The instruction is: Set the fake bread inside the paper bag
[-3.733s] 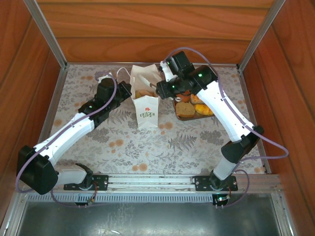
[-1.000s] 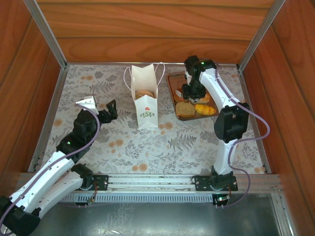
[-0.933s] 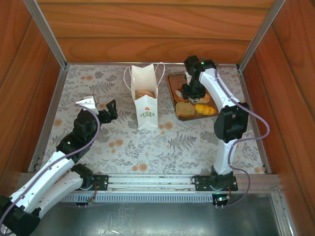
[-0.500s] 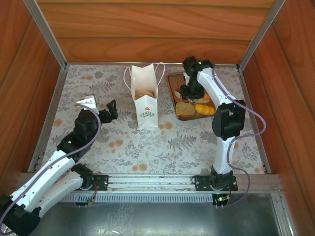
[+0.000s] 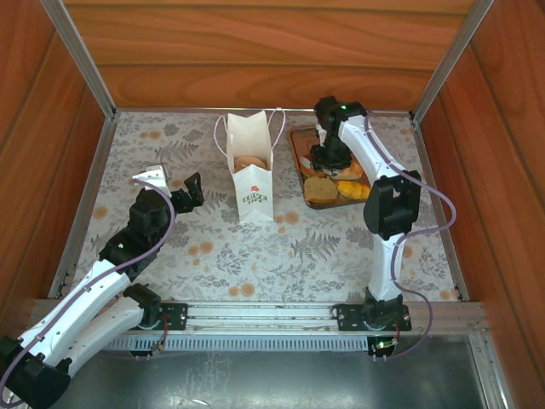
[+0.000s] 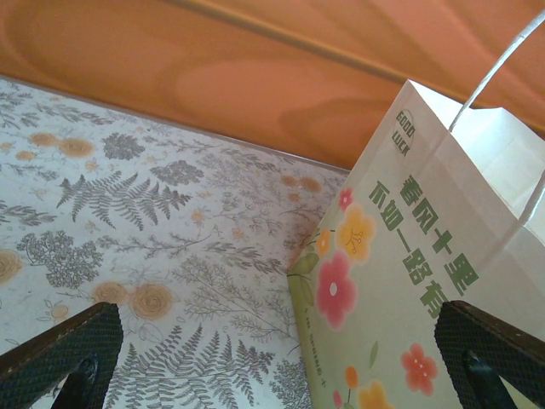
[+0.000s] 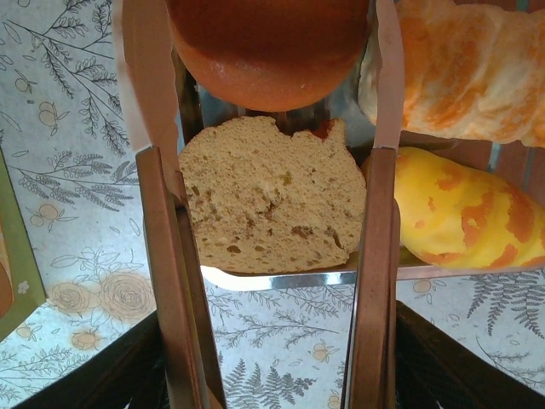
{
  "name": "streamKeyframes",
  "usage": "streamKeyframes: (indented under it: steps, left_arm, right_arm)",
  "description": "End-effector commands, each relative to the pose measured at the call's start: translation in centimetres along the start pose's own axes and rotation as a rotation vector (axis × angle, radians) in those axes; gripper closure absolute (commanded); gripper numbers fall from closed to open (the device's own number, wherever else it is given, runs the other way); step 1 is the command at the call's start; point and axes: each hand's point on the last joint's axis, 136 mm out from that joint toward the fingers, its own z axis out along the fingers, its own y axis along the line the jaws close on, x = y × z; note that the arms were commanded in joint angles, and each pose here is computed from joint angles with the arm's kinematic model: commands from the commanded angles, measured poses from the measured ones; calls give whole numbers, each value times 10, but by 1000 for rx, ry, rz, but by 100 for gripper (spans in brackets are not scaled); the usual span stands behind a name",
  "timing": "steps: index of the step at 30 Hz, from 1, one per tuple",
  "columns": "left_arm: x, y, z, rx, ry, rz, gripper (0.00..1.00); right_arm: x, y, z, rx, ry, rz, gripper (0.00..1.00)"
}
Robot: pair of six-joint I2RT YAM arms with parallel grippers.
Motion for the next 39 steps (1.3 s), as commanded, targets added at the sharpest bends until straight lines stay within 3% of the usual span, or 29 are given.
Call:
streamKeyframes:
  steps: [1,14,20,27,39]
  left_arm:
    - [-6,2,1,-12,-24,4,0]
    - [-8,3,-1,-6,-28,-5,0]
    - [-9,-1,-2,14,-26,-14,0]
    - [-14,-12,-4,62,-18,-33,0]
    - [-36,-65,-3,260,49,-136,0]
  right_arm:
    - [-1,3,-2,5,20,-20,37]
    - [-4,8,11,-14,92,-39,37]
    - [0,9,3,-19,89,-38,44]
    - [3,6,-24,-25,6,-21,50]
    - [20,-2,-87,-37,-200,20,51]
